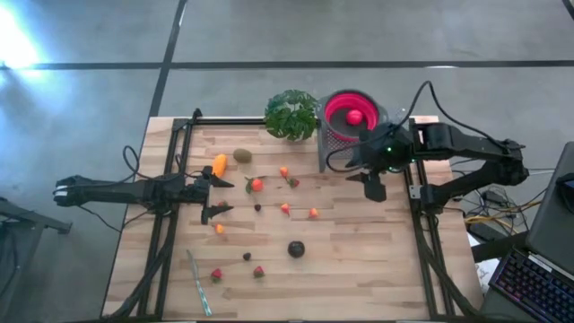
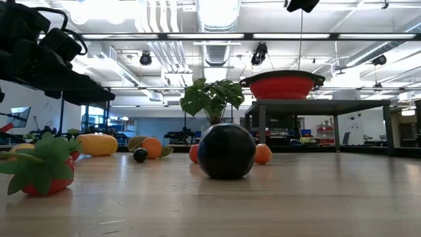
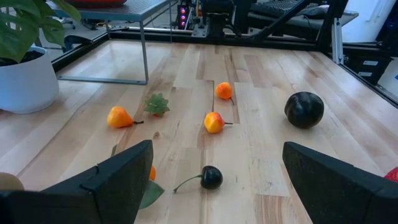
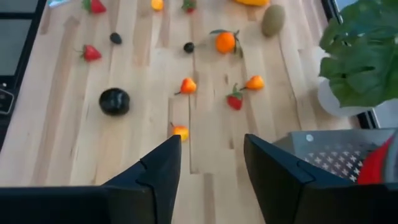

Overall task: Pick & Place Fruit
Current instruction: Put the pear into the red strainer bowl on the shelf

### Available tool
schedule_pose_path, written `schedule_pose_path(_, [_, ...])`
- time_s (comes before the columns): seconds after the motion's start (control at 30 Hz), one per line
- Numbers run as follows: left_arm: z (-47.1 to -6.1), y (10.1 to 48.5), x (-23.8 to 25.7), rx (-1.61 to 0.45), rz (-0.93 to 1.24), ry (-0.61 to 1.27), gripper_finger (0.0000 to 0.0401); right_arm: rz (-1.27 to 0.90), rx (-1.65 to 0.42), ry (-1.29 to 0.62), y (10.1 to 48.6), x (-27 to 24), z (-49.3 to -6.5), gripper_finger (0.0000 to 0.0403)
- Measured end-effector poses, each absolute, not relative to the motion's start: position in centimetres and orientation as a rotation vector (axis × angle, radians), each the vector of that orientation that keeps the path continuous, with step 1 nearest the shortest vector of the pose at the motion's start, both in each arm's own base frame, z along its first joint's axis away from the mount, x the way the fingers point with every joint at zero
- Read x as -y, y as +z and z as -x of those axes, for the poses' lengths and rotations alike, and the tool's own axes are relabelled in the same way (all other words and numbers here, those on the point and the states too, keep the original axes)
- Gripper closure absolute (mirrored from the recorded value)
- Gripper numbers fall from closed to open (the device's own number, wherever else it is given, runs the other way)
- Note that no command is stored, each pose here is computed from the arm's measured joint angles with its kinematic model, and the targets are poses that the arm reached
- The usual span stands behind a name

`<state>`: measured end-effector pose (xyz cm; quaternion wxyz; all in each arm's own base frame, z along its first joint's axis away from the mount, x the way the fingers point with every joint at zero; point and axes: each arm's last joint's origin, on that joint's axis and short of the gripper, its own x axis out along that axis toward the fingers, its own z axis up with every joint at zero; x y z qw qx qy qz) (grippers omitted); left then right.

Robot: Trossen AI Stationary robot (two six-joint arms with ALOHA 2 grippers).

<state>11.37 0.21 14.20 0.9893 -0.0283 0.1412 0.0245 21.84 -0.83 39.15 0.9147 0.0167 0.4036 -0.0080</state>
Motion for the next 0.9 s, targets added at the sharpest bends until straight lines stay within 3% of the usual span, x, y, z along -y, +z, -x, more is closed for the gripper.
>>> schedule_pose_path(0.57, [-11.4, 14.2, -0.2, -0.283, 0.057, 0.049, 0.0036, 0.005, -0.833, 0.065, 33.2, -1.1, -23.9, 0.0265])
schedule_pose_path(0.9, [-11.4, 14.2, -0.2, -0.283, 0.057, 0.049, 0.0036, 0.015, -0.798, 0.091, 30.0, -1.8, -24.6, 0.0216])
